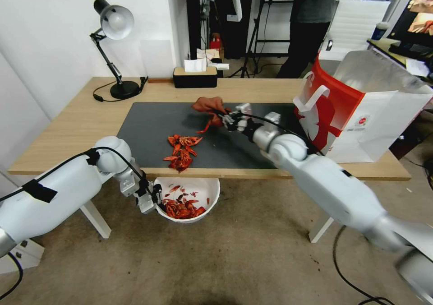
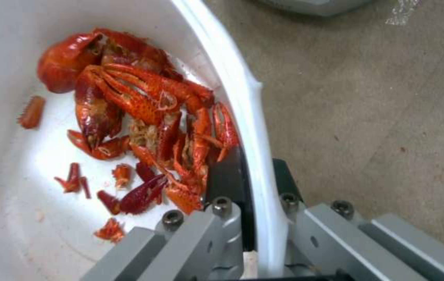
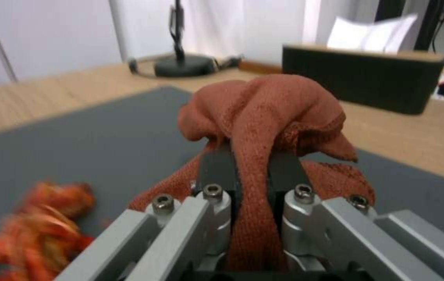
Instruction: Sweep shrimp from table into container with towel, then put container into takeout bag.
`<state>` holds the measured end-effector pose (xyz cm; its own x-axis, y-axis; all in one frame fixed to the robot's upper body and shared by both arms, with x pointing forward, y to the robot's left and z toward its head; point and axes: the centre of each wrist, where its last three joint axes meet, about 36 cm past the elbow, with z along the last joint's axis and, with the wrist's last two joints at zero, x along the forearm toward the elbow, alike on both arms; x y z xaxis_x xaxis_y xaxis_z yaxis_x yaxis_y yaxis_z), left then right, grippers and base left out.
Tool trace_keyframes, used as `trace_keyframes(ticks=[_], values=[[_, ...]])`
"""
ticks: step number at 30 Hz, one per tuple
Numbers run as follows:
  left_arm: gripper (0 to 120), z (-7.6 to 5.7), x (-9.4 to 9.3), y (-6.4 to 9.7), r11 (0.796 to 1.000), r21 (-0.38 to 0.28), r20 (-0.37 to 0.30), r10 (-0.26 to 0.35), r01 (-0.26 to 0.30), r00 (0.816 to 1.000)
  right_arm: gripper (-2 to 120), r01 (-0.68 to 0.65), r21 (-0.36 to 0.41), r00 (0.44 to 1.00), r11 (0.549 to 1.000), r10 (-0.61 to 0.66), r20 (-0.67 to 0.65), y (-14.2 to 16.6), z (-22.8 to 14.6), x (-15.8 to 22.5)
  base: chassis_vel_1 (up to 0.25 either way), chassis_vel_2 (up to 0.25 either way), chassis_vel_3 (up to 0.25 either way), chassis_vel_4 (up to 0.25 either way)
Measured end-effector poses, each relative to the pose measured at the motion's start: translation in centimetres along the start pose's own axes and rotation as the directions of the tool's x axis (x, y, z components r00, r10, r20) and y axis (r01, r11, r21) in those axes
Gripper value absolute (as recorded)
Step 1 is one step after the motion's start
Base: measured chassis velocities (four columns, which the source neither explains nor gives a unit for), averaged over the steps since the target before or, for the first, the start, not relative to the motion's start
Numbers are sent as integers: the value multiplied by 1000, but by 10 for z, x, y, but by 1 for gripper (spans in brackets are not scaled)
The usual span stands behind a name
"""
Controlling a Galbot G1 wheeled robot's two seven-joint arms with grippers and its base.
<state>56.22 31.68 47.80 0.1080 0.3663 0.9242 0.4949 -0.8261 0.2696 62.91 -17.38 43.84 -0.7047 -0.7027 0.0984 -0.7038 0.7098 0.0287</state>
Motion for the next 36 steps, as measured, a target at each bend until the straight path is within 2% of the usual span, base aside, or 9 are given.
trace_keyframes(ticks=[5,9,20,36], values=[[0,1,2,-9,1000,7,-1,-8,8,1000,5,-24,11,998,1000,25,-60,-18,18,-16,0,0,0,0],[0,2,2,-12,1000,10,-1,-9,9,1000,5,-18,9,997,1000,19,-79,-19,25,-20,0,0,0,0],[0,1,4,-14,1000,10,-1,-15,15,1000,5,32,18,994,999,-30,-107,-3,35,-33,0,0,0,0],[0,4,7,-15,1000,12,-6,-21,21,1000,5,171,57,978,984,-162,-128,18,32,-23,0,0,0,0]])
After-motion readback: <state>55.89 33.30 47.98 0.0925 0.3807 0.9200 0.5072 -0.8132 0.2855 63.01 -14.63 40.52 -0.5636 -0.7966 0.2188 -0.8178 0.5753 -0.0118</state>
